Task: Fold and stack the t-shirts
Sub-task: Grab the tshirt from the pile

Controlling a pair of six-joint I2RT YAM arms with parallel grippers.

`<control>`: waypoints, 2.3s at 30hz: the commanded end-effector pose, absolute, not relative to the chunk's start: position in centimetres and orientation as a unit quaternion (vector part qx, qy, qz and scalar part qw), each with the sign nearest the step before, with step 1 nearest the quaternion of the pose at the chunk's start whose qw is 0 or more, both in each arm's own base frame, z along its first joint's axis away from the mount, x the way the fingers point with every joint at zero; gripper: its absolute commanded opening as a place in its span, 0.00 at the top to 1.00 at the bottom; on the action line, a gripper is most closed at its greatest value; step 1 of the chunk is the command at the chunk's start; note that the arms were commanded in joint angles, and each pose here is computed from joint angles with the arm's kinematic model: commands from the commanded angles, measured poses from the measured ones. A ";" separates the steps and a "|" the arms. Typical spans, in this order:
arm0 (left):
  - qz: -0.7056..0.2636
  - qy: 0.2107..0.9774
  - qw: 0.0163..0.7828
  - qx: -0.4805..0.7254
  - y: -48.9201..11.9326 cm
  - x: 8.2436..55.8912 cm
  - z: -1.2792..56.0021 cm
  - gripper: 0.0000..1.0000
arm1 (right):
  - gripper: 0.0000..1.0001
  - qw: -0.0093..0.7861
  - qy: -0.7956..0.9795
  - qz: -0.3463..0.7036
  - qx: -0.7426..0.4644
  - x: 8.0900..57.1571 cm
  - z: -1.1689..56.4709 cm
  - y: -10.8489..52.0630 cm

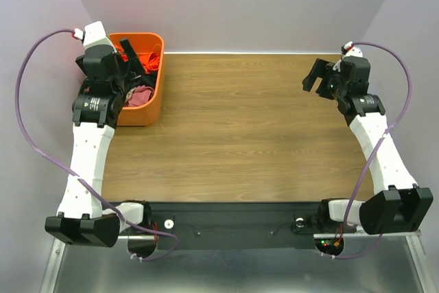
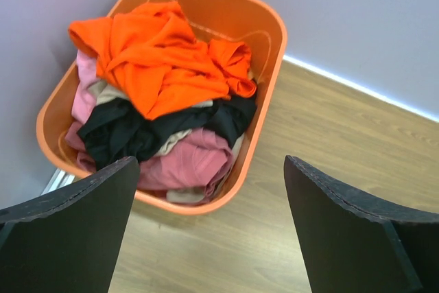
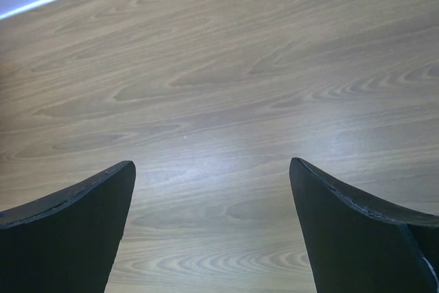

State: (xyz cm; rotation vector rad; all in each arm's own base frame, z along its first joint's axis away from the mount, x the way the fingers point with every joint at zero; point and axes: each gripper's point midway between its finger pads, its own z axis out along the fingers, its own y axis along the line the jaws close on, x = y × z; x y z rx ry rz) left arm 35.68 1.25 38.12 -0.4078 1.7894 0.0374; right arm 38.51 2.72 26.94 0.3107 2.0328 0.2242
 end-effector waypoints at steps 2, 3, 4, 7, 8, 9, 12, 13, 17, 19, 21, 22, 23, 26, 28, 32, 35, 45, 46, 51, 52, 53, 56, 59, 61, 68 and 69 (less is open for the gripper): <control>-0.011 0.729 0.664 -0.164 0.7 36.0 43.1 0.01 | 0.00 0.586 0.798 0.073 0.120 38.9 33.8 1.5; -0.012 0.722 0.678 -0.139 0.3 36.3 43.8 0.01 | 0.00 0.589 0.795 0.072 0.127 38.9 34.1 1.4; -0.026 0.722 0.681 -0.121 -0.4 36.5 43.9 0.01 | 0.00 0.591 0.793 0.072 0.131 38.8 34.3 1.3; -0.028 0.715 0.687 -0.129 -0.3 37.0 44.4 0.01 | 0.00 0.594 0.789 0.071 0.140 38.8 34.6 1.1; -0.021 0.716 0.686 -0.130 -0.2 37.6 44.8 0.01 | 0.00 0.593 0.790 0.071 0.140 38.8 34.5 1.1; -0.013 0.723 0.678 -0.130 0.0 37.9 44.5 0.01 | 0.00 0.594 0.790 0.068 0.136 38.8 34.5 1.1; 0.019 0.739 0.655 -0.157 2.1 40.3 44.6 0.01 | 0.00 0.597 0.790 0.057 0.129 39.0 34.9 0.8; 0.017 0.739 0.653 -0.166 2.7 42.1 45.3 0.01 | 0.00 0.599 0.788 0.056 0.128 39.0 35.1 0.8; 0.012 0.747 0.630 -0.212 6.1 46.2 45.0 0.01 | 0.00 0.600 0.788 0.061 0.121 39.8 35.6 1.1; 0.020 0.746 0.626 -0.227 7.2 48.0 44.3 0.01 | 0.00 0.595 0.792 0.069 0.118 40.3 35.3 1.5; 0.032 0.753 0.609 -0.247 8.5 50.2 42.4 0.02 | 0.00 0.587 0.798 0.079 0.115 41.1 34.7 1.9; 0.045 0.755 0.600 -0.260 9.3 50.7 41.4 0.02 | 0.00 0.584 0.799 0.083 0.113 41.3 34.5 2.1; 0.049 0.760 0.588 -0.273 9.7 51.7 40.1 0.02 | 0.00 0.579 0.803 0.085 0.112 41.6 34.1 2.2; 0.085 0.781 0.543 -0.298 10.8 51.6 36.6 0.02 | 0.00 0.572 0.808 0.094 0.108 41.9 33.6 2.6; 0.114 0.784 0.524 -0.313 11.7 50.5 35.5 0.02 | 0.00 0.567 0.810 0.096 0.112 42.0 33.1 2.7; 0.166 0.793 0.488 -0.325 13.0 47.7 32.9 0.02 | 0.00 0.545 0.824 0.115 0.101 41.9 31.1 3.6; 0.186 0.793 0.477 -0.329 13.8 45.9 32.0 0.02 | 0.00 0.528 0.834 0.121 0.104 42.0 29.5 3.9; 0.215 0.797 0.452 -0.338 15.5 44.6 29.0 0.02 | 0.00 0.511 0.841 0.148 0.098 43.5 28.7 5.0; 0.211 0.799 0.450 -0.337 15.6 44.8 28.5 0.02 | 0.00 0.510 0.842 0.149 0.098 43.5 28.7 5.1; 0.213 0.806 0.438 -0.337 16.2 45.3 26.6 0.02 | 0.00 0.508 0.842 0.153 0.095 43.5 28.6 5.3; 0.212 0.805 0.439 -0.337 16.4 45.7 26.1 0.02 | 0.00 0.509 0.842 0.152 0.095 43.5 28.7 5.2; 0.211 0.804 0.442 -0.338 16.5 45.8 26.1 0.02 | 0.00 0.509 0.842 0.152 0.095 43.4 28.6 5.3; 0.201 0.804 0.447 -0.335 16.8 46.4 25.5 0.08 | 0.00 0.508 0.842 0.153 0.095 43.3 28.6 5.2; 0.198 0.807 0.447 -0.330 17.0 46.9 24.5 0.13 | 0.00 0.509 0.842 0.155 0.092 43.3 28.8 5.3; 0.197 0.808 0.446 -0.329 17.1 47.0 24.0 0.14 | 0.00 0.510 0.841 0.156 0.092 43.2 28.9 5.4; 0.180 0.807 0.469 -0.311 17.2 48.7 23.9 0.39 | 0.00 0.513 0.839 0.157 0.089 43.3 29.3 5.4; 0.178 0.807 0.471 -0.309 17.3 48.9 23.9 0.45 | 0.00 0.512 0.840 0.157 0.090 43.3 29.1 5.4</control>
